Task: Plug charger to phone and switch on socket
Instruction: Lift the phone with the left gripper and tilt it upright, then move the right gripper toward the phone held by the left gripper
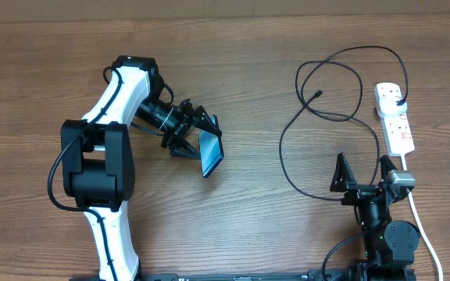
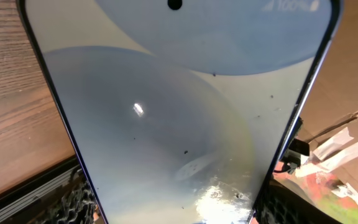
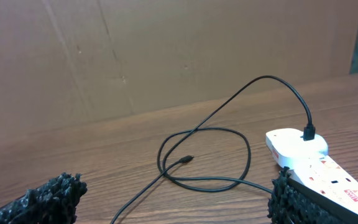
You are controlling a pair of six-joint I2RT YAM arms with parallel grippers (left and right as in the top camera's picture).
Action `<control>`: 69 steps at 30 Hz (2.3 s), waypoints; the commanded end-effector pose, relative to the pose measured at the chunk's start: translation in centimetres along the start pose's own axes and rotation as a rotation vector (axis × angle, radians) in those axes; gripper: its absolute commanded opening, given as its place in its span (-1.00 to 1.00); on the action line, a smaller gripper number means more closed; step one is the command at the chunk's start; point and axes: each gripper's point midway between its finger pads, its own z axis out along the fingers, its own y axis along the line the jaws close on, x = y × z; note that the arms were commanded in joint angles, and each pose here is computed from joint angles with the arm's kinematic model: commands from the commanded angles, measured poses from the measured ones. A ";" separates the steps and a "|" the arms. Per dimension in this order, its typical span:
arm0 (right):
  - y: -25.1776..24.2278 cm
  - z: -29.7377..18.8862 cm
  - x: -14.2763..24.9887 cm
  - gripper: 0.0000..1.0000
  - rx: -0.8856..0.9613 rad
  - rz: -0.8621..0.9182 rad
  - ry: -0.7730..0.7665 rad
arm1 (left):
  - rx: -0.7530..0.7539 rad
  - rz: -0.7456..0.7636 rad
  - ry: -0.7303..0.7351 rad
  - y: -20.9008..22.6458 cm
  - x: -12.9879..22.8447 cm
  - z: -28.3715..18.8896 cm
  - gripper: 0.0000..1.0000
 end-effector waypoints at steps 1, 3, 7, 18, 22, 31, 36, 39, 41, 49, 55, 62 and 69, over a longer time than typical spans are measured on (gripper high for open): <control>2.1 -0.1 0.4 1.00 -0.119 0.085 0.017 | 0.054 0.039 0.000 -1.5 0.0 -0.2 0.26; 3.9 -0.4 0.5 1.00 -0.222 0.232 0.050 | 0.054 0.038 0.000 -1.5 0.0 -0.2 0.27; 8.3 -2.1 1.3 1.00 -0.466 0.560 0.215 | 0.054 0.039 0.000 -1.5 0.0 -0.2 0.27; 9.0 -2.5 0.0 0.99 -0.507 0.637 0.207 | 0.054 0.039 0.000 -1.5 0.0 -0.2 0.28; 9.3 -3.0 0.2 0.99 -0.493 0.626 0.280 | 0.054 0.039 0.000 -1.5 0.0 -0.2 0.27; 10.3 -4.4 -4.1 0.98 -0.400 0.568 0.473 | 0.054 0.039 0.000 -1.5 0.0 -0.2 0.28; 13.8 -4.9 -8.9 0.98 -0.554 0.529 0.552 | 0.054 0.039 0.000 -1.5 0.0 -0.2 0.28; 15.8 -4.9 -10.5 0.98 -0.627 0.512 0.589 | 0.054 0.039 0.000 -1.5 0.0 -0.2 0.28; 16.9 -4.9 -10.5 0.98 -0.647 0.493 0.615 | 0.054 0.038 0.000 -1.5 0.0 -0.2 0.28; 16.4 -3.7 -4.1 0.98 -0.244 0.511 0.762 | 0.054 0.039 0.000 -1.5 0.0 -0.2 0.29; 23.3 -3.7 -3.8 0.99 -0.365 0.399 0.680 | 0.054 0.039 0.000 -1.5 0.0 -0.2 0.29; 27.4 -2.8 -0.9 0.99 -0.390 0.337 0.691 | 0.054 0.043 -0.002 -1.5 -0.1 -0.2 0.28; 28.5 0.0 4.3 0.91 -0.282 0.256 0.705 | 0.054 0.043 -0.002 -1.5 -0.1 -0.2 0.28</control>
